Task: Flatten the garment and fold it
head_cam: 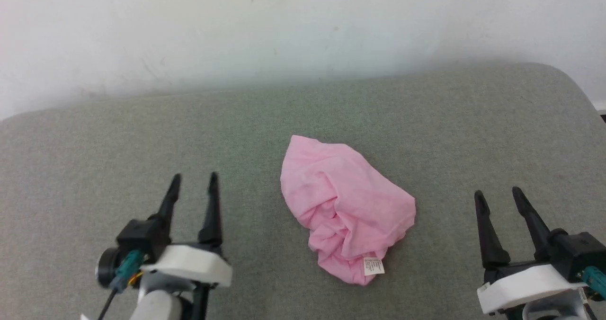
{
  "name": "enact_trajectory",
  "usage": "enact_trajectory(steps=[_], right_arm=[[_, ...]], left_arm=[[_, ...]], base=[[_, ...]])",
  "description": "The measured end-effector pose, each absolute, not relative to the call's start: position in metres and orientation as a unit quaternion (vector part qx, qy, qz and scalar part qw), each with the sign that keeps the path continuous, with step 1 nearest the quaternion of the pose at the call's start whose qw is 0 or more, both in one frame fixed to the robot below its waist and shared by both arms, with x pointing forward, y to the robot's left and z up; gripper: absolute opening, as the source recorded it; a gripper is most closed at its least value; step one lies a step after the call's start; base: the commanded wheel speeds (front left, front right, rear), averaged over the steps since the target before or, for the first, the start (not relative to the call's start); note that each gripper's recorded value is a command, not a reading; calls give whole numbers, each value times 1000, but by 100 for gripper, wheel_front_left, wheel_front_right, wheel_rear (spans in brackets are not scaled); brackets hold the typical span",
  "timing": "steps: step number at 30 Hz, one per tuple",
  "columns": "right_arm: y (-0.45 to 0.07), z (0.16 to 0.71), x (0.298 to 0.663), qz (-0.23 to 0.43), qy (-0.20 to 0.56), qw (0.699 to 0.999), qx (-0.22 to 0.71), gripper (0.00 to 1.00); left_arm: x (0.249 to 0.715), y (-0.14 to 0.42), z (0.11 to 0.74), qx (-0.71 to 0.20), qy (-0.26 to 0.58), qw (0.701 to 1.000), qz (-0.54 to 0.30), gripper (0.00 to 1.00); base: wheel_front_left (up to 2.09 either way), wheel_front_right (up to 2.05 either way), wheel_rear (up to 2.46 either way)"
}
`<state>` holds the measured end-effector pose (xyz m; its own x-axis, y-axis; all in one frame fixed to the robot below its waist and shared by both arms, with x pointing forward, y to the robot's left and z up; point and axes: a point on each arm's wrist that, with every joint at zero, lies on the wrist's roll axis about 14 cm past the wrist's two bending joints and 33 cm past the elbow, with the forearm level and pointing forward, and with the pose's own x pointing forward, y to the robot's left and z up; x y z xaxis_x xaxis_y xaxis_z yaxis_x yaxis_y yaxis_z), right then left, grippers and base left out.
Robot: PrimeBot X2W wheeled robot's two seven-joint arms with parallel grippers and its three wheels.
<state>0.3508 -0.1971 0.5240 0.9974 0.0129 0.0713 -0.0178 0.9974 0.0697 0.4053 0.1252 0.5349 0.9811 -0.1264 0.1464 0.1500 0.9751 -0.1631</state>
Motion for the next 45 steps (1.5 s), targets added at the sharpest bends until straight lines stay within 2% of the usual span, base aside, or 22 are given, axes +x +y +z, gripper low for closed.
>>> enact_trajectory(steps=[9, 13, 16, 20, 27, 28, 29, 30, 34, 38, 42, 45], right_arm=[[-175, 516, 353, 42, -4, 999, 32, 100], [-142, 491, 352, 102, 69, 992, 28, 100], [-126, 464, 348, 145, 146, 978, 17, 100], [-114, 443, 349, 187, 214, 959, 4, 100], [-93, 432, 357, 236, 254, 938, 1, 100], [-92, 432, 359, 237, 258, 937, 2, 82], [-93, 429, 360, 237, 263, 935, -1, 46], [-93, 428, 361, 239, 267, 933, -4, 0], [-94, 433, 370, 243, 262, 934, -15, 0], [-113, 469, 392, 221, 190, 956, -32, 0], [-159, 533, 417, 150, 66, 986, -41, 0], [-214, 568, 414, 58, -1, 997, -47, 0]], left_arm=[[378, 191, 515, -66, -45, 997, 15, 100], [370, 194, 513, -67, -43, 997, 22, 100], [369, 192, 513, -71, -44, 996, 23, 100], [368, 190, 512, -83, -44, 995, 23, 100], [368, 191, 508, -88, -40, 995, 26, 100], [368, 191, 507, -88, -39, 995, 26, 100], [368, 191, 506, -89, -38, 995, 27, 100], [369, 191, 506, -90, -38, 995, 27, 100], [371, 188, 506, -91, -38, 995, 24, 100], [373, 186, 505, -90, -37, 995, 22, 100], [376, 181, 505, -90, -36, 995, 16, 100], [379, 177, 503, -89, -34, 995, 9, 100]], base=[[0, 0, 0], [0, 0, 0], [0, 0, 0], [0, 0, 0], [0, 0, 0], [0, 0, 0], [0, 0, 0], [0, 0, 0], [0, 0, 0], [0, 0, 0], [0, 0, 0], [0, 0, 0]])
